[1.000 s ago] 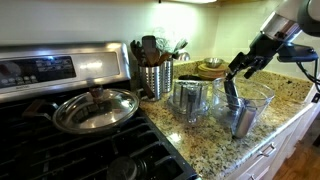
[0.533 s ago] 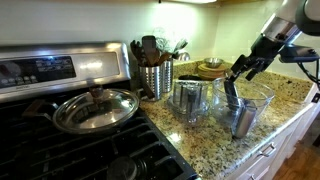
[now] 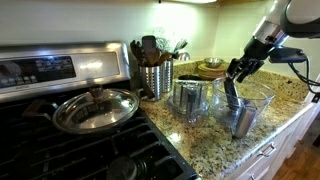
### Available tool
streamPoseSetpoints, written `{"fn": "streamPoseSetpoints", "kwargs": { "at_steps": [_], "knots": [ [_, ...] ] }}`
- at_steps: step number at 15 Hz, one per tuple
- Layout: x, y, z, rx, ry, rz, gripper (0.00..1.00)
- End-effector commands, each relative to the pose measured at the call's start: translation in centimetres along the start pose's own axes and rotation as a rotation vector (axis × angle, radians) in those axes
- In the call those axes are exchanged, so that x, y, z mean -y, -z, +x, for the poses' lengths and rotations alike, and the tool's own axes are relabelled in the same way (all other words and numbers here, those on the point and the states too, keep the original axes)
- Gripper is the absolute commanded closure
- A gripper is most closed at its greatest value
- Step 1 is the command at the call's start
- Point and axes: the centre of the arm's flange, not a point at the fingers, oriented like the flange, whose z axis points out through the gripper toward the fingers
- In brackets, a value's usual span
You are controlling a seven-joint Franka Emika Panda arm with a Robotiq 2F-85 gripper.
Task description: Put the blade in the food processor
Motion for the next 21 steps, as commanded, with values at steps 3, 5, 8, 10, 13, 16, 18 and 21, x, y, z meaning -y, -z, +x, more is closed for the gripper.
{"fn": "streamPoseSetpoints", "kwargs": {
  "at_steps": [3,5,8,10,13,16,18,21],
  "knots": [
    [-0.1,-1.3,1.0,0.037,-0.005,0.034,0.09],
    [-0.1,-1.7,1.1,0.043,-0.007,0.039,0.05],
    [-0.3,-2.1,1.2,0.051,-0.013,0.045,0.39],
    [-0.4,-2.4,1.1,0.052,-0.017,0.047,0.53],
    [-0.6,-2.6,1.1,0.049,-0.020,0.054,0.73],
    [-0.6,-2.2,0.8,0.040,-0.023,0.048,0.80],
    [-0.5,-1.7,0.0,0.020,-0.030,0.041,0.80],
    [-0.3,-1.1,-1.6,-0.022,-0.044,0.027,0.80]
  ]
}}
